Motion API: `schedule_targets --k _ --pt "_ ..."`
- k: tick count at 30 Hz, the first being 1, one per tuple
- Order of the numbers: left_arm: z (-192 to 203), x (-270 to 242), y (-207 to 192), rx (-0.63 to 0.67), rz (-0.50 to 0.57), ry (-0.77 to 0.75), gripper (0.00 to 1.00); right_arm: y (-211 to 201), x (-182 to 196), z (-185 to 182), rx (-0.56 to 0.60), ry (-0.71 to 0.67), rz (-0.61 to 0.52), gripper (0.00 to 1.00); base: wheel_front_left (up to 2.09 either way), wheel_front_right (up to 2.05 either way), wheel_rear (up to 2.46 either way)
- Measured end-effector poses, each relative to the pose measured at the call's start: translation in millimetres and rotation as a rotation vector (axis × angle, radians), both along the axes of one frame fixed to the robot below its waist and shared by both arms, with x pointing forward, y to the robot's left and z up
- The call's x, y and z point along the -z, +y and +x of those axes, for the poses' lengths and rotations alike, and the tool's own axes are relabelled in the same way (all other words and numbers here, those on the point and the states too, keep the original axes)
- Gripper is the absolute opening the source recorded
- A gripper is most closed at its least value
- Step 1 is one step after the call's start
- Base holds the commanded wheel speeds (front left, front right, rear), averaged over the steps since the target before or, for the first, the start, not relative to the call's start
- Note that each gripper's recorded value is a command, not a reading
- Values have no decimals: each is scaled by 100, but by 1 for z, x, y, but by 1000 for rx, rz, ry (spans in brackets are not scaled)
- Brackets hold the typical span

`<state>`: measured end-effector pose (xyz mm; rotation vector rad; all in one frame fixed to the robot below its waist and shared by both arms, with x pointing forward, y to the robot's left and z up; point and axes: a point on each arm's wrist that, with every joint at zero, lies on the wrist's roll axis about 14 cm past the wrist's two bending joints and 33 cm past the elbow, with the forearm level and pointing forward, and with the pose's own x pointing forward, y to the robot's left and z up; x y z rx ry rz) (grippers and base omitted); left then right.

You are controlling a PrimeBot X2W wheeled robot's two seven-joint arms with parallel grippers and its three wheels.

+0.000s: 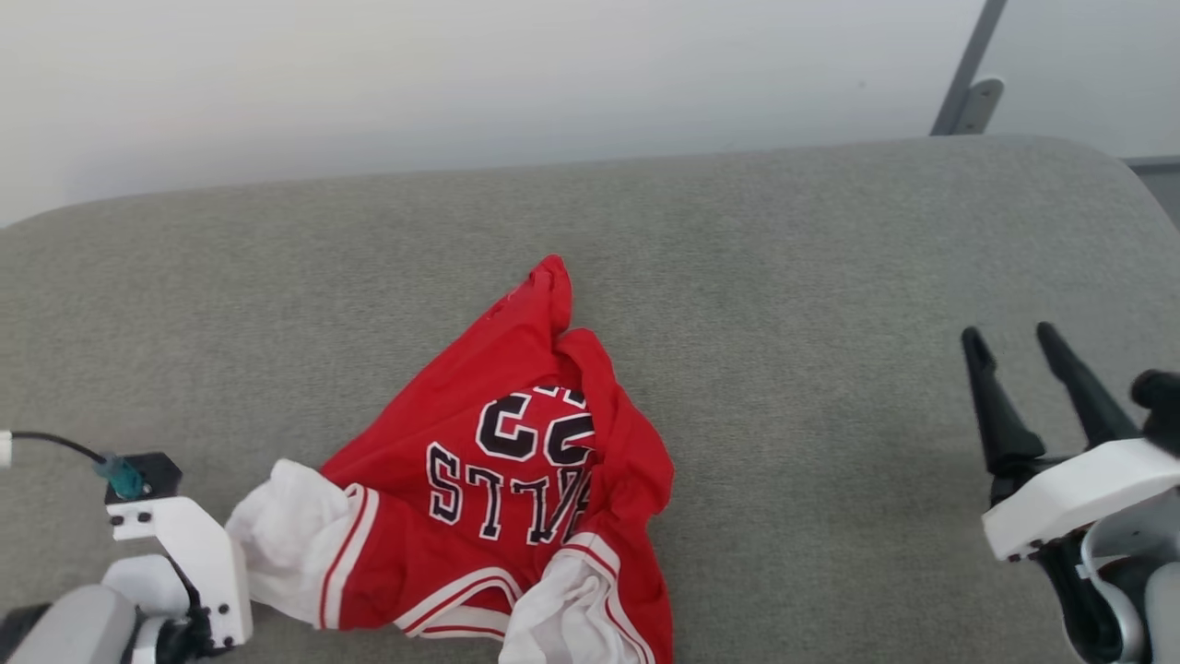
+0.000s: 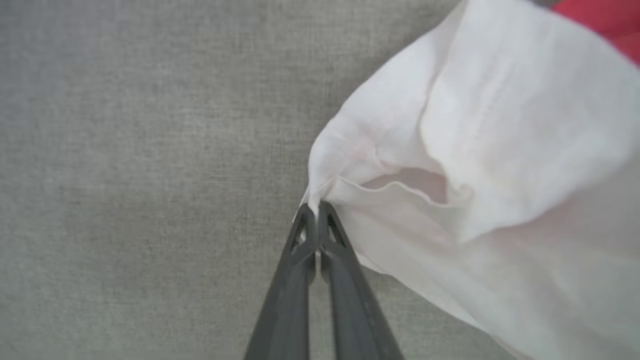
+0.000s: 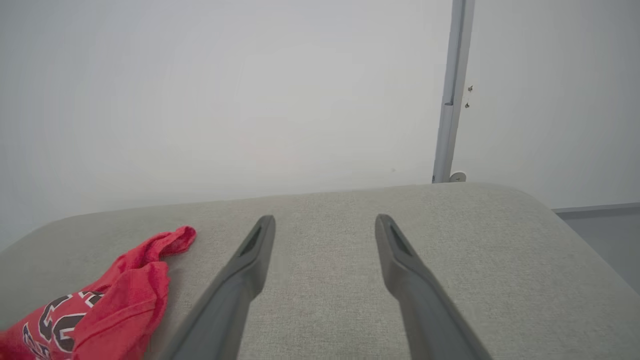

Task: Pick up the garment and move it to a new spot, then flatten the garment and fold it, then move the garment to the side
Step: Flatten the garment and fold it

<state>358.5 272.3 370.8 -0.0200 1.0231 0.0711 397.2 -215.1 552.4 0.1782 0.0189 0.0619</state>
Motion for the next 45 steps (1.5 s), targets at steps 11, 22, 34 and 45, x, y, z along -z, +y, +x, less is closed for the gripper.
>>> schedule_targets --k 11,22,34,45 --pt "2 -24 -7 -46 -85 -209 100 40 12 3 -127 48 8 100 0 0 0" --pt "23 -80 -8 -34 -93 -627 100 87 30 10 -281 138 8 100 0 0 0" --pt "-2 -105 1 -118 -70 -886 100 163 65 9 -538 336 -23 100 0 0 0" --pt "-17 -127 6 -144 -5 -1009 100 197 115 8 -684 569 -161 100 0 0 0"
